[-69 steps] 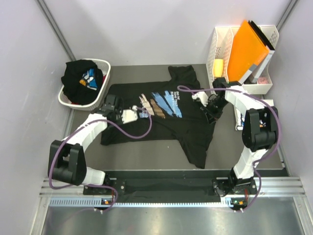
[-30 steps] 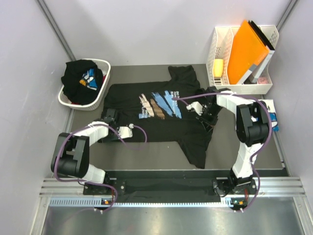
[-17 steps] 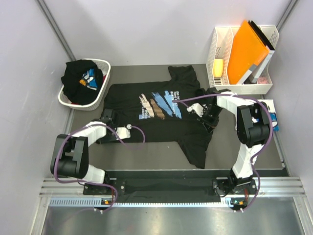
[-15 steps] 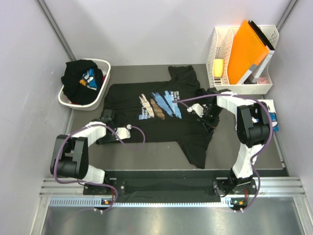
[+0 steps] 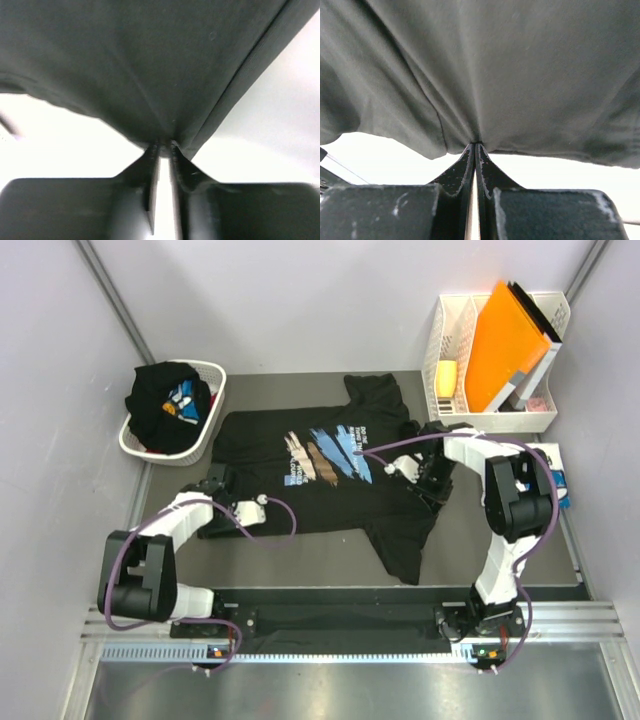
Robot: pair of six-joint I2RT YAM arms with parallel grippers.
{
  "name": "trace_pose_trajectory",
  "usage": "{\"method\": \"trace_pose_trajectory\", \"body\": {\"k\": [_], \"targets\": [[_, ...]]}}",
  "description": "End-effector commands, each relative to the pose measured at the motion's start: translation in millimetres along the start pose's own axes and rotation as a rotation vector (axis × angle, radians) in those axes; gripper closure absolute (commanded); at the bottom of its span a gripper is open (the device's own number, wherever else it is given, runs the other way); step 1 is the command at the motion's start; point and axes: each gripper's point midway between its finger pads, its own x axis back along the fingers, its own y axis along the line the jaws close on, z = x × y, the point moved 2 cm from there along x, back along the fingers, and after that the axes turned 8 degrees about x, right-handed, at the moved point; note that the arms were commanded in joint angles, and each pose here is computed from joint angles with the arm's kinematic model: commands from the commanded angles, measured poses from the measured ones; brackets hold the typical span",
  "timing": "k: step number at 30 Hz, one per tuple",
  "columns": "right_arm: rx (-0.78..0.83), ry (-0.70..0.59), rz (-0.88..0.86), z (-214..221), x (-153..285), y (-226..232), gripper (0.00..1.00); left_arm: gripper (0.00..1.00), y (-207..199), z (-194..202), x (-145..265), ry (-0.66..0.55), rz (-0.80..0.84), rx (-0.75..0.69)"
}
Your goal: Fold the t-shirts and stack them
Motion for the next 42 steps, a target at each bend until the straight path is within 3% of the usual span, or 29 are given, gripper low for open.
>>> {"method": "trace_pose_trajectory", "body": {"k": [1, 3, 4, 6, 7, 9, 18, 20, 21, 24, 27, 33, 40, 42], "targets": [[0.025, -0.002, 0.046, 4.1, 9.1, 5.5, 1.00, 0.75, 9.3, 2.3, 13.4, -0.007, -0.030, -0.026], [0.027, -0.005, 0.050, 4.8, 9.7, 7.5, 1.00, 0.66, 11.3, 4.5, 16.0, 0.012, -0.027, -0.038], [0.027, -0.004, 0.048, 6.0, 9.2, 8.3, 1.00, 0.56, 12.2, 5.0, 16.6, 0.017, -0.029, -0.037], [0.027, -0.009, 0.059, 5.8, 11.3, 8.3, 0.99, 0.60, 18.4, 3.5, 22.2, 0.012, -0.043, -0.030], [0.029, -0.011, 0.062, 5.8, 11.4, 8.3, 0.99, 0.73, 22.0, 2.5, 24.7, 0.009, -0.053, -0.027], [0.029, -0.022, 0.074, 3.7, 15.1, 7.3, 0.99, 0.79, 36.8, -3.5, 36.1, -0.021, -0.098, 0.003], [0.036, -0.082, 0.104, -10.3, 34.9, 2.2, 0.96, 0.78, 92.6, -34.8, 92.8, -0.193, -0.223, 0.081], [0.047, -0.120, 0.123, -20.0, 48.7, -1.8, 0.89, 0.78, 98.0, -42.8, 98.2, -0.242, -0.232, 0.092], [0.050, -0.142, 0.110, -24.4, 53.1, 0.6, 0.80, 0.76, 98.3, -45.3, 98.8, -0.256, -0.228, 0.093], [0.059, -0.198, 0.105, -36.7, 70.7, 1.8, 0.70, 0.76, 91.0, -52.7, 98.0, -0.307, -0.195, 0.097], [0.092, -0.222, 0.123, -41.3, 86.3, 3.7, 0.69, 0.80, 74.2, -54.4, 88.7, -0.317, -0.149, 0.049], [0.177, -0.146, 0.123, -24.1, 73.9, 18.0, 0.60, 0.82, 43.5, -44.6, 69.4, -0.287, -0.093, -0.062], [0.219, -0.113, 0.148, -17.8, 40.4, 25.6, 0.60, 0.82, 29.0, -37.9, 54.5, -0.269, -0.103, -0.125], [0.221, -0.117, 0.146, -22.6, 33.2, 25.7, 0.68, 0.83, 32.8, -40.3, 47.7, -0.282, -0.150, -0.109]]}}
